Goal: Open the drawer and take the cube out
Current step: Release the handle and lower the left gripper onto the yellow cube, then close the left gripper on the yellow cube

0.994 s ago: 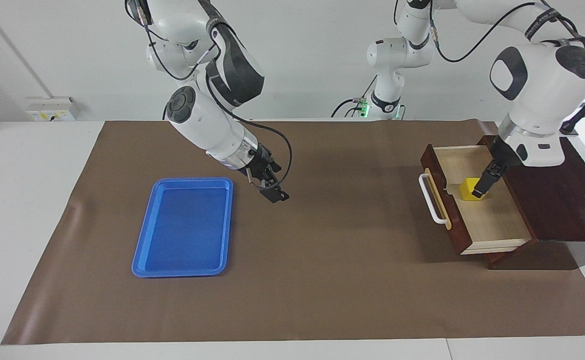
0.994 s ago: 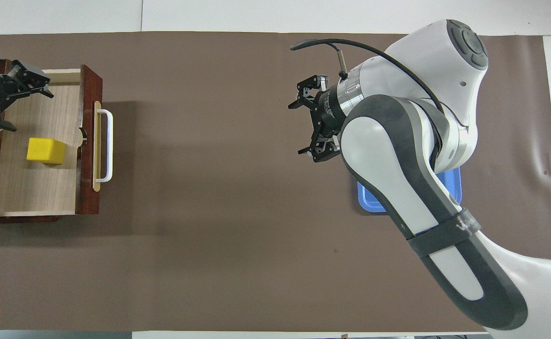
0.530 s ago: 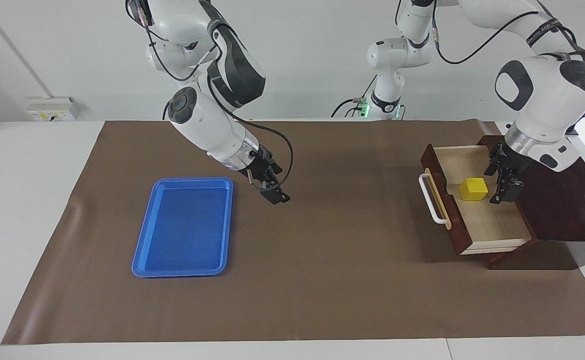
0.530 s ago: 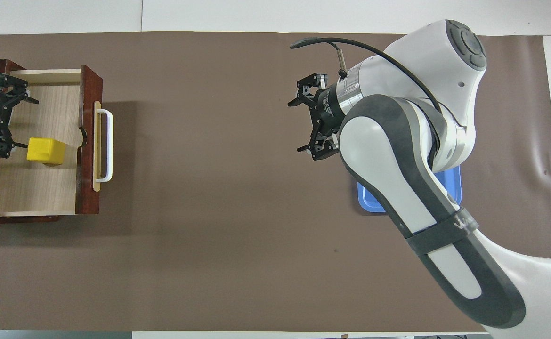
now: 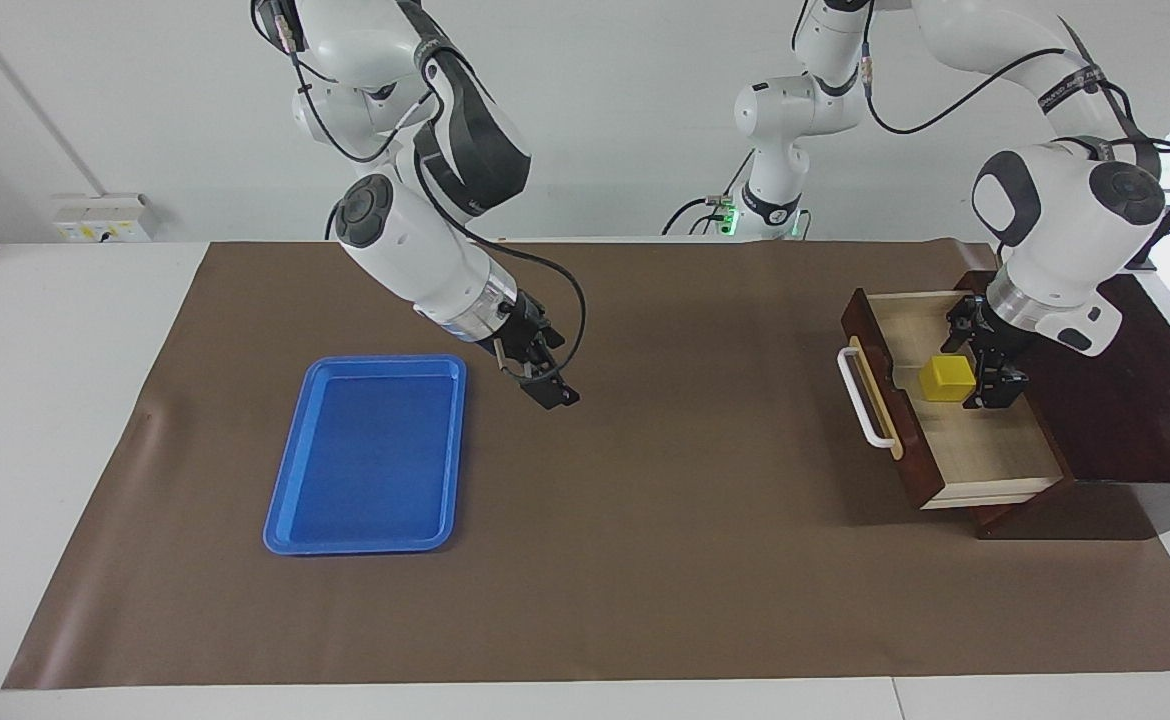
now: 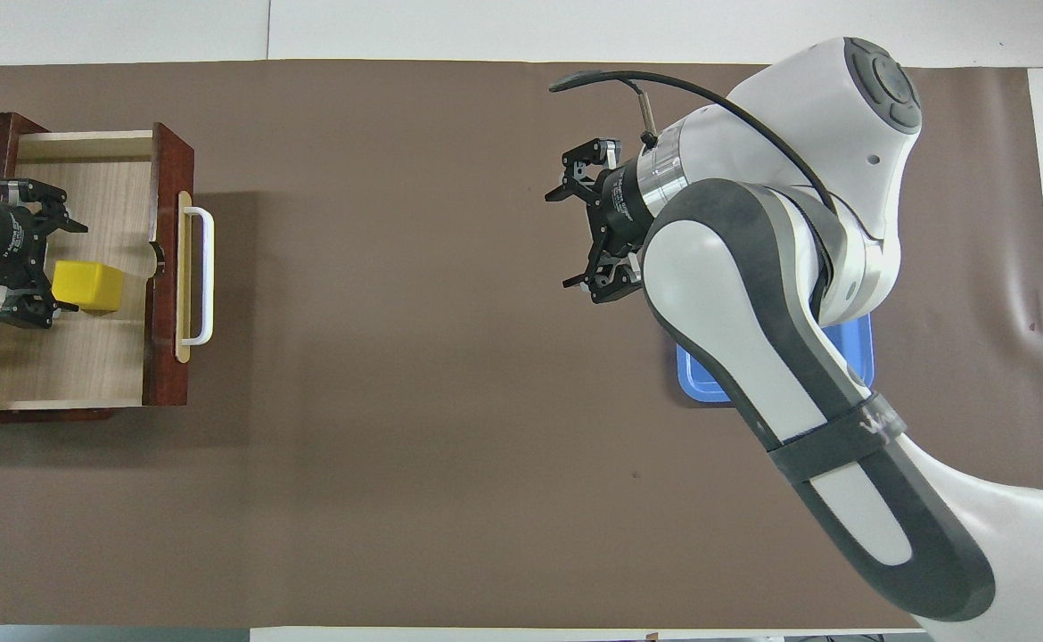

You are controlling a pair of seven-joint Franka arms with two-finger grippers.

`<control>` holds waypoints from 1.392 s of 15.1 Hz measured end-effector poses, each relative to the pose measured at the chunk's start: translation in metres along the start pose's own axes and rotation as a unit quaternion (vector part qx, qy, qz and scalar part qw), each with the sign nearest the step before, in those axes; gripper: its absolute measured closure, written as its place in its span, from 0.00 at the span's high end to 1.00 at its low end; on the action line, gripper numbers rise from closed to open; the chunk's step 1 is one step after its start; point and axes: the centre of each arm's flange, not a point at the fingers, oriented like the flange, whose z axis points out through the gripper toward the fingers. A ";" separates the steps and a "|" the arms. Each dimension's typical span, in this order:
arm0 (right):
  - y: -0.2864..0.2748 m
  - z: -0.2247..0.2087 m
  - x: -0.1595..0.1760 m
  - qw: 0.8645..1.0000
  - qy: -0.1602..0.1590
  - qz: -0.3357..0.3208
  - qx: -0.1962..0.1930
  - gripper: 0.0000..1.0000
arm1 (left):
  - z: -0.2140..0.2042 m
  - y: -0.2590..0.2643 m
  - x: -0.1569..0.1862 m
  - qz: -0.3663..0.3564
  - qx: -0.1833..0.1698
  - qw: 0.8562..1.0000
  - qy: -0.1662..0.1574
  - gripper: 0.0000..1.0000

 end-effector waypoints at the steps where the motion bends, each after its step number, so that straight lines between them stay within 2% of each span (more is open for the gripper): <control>1: 0.000 0.000 0.000 1.000 0.000 0.000 0.000 1.00 | 0.002 -0.001 0.001 0.000 0.001 1.000 0.002 1.00; 7: 0.000 0.000 0.000 1.000 0.000 0.000 0.000 1.00 | 0.020 -0.008 0.014 -0.010 0.002 1.000 0.004 1.00; 21: 0.000 -0.001 0.001 1.000 0.000 0.001 0.001 1.00 | 0.018 -0.010 0.017 -0.009 0.000 1.000 0.011 1.00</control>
